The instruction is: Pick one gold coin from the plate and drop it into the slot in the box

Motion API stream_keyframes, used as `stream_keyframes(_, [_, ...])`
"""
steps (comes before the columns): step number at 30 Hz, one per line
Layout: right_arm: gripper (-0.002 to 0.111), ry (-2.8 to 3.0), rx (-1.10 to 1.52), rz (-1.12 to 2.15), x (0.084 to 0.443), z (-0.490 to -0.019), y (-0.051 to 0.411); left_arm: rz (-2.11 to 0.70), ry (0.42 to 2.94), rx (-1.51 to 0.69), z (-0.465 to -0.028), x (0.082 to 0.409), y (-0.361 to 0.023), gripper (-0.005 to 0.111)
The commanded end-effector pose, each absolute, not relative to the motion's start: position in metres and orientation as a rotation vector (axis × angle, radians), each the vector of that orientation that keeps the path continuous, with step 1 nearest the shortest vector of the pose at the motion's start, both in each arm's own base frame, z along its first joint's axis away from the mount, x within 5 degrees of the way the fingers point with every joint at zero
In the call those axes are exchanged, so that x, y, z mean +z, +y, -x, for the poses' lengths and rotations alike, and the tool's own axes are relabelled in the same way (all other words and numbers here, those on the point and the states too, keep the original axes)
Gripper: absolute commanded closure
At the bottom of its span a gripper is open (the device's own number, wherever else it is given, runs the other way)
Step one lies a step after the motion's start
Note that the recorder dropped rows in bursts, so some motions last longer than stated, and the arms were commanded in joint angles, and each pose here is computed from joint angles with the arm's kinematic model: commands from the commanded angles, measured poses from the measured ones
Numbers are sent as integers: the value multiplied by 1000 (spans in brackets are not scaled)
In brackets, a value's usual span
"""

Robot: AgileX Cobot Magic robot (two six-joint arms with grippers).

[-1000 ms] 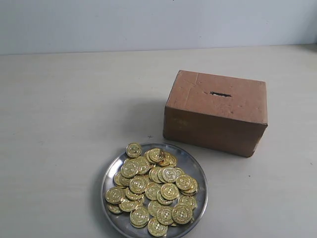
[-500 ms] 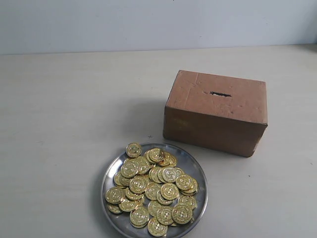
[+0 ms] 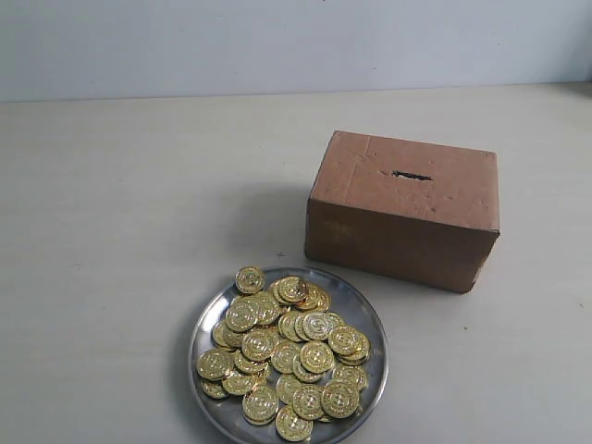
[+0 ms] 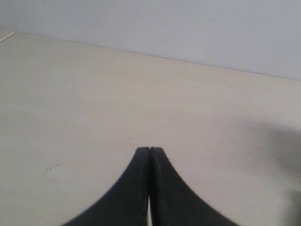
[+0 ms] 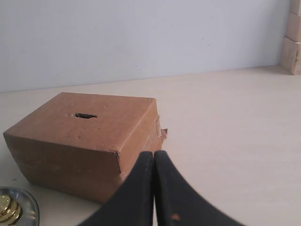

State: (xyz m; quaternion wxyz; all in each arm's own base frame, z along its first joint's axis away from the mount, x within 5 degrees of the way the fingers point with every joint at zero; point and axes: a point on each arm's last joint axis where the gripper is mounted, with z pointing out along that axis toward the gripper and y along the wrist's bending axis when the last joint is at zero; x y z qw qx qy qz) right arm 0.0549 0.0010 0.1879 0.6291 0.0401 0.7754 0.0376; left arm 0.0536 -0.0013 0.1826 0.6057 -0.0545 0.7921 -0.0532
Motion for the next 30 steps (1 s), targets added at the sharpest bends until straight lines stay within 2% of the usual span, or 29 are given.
stream_keyframes(1, [108, 1766, 69, -83, 188, -55, 1, 126, 1829, -133, -53, 182, -2, 107])
stream_keyframes(11, [108, 1725, 70, -84, 191, -55, 0, 126, 1829, -133, -53, 182, -2, 107])
stream_keyframes(22, [108, 1458, 55, -68, 215, -56, -1, 126, 1829, -133, -53, 182, -2, 107])
stream_keyframes(25, [108, 1361, 269, -259, 222, -55, -2, 126, 1829, -133, -53, 182, -2, 107])
stream_keyframes(26, [108, 1285, 486, -451, 226, -54, -4, 126, 1829, -133, -53, 182, -2, 107])
stream_keyframes(27, [108, 1249, 591, -542, 226, -54, -5, 126, 1829, -133, -53, 182, -2, 107])
stream_keyframes(30, [108, 1106, 647, -579, 236, -51, -9, 126, 1829, -133, -53, 182, -2, 107])
